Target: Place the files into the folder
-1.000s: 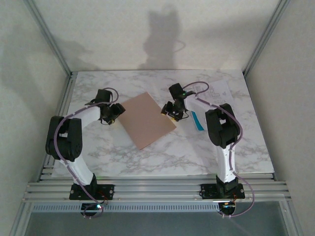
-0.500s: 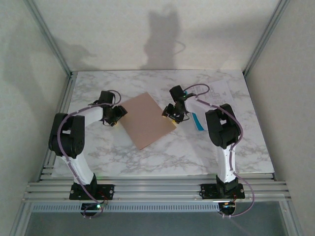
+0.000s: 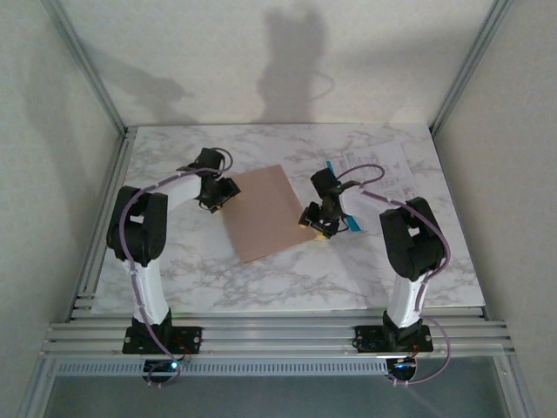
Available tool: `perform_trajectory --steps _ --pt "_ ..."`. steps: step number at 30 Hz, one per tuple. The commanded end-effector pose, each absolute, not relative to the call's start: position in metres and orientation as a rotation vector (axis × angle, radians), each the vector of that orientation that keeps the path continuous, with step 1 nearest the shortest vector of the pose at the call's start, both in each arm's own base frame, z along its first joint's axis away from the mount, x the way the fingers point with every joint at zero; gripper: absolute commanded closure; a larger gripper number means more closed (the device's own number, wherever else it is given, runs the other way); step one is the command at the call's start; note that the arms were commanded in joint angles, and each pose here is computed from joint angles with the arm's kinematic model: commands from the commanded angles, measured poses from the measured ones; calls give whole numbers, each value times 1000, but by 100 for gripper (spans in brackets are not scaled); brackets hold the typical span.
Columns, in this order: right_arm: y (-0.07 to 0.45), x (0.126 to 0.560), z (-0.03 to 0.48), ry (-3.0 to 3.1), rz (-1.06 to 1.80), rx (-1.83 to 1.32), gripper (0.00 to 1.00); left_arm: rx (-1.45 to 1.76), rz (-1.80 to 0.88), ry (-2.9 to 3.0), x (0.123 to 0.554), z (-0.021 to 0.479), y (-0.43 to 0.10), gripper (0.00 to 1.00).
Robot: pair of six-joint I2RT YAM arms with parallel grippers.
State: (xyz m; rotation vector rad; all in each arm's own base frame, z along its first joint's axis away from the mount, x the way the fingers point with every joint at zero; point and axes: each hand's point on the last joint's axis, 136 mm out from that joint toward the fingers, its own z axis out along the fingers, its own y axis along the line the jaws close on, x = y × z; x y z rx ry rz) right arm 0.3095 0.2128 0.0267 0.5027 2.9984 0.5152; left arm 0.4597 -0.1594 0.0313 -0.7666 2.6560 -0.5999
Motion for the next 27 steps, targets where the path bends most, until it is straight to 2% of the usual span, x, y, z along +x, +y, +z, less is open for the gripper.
perform_trajectory --steps 1,13,16,19,27 --pt "200 302 34 2980 487 557 46 -641 -805 2635 473 40 -213 37" --pt "170 307 63 2887 461 580 46 -578 -820 2575 486 65 -230 34" --pt "162 308 59 2889 455 595 46 -604 -771 2546 485 77 -226 31" --pt "163 309 53 2909 454 568 46 -637 -761 2533 477 91 -225 27" --pt "173 319 43 2940 465 523 45 -629 -855 2563 417 111 -245 26"
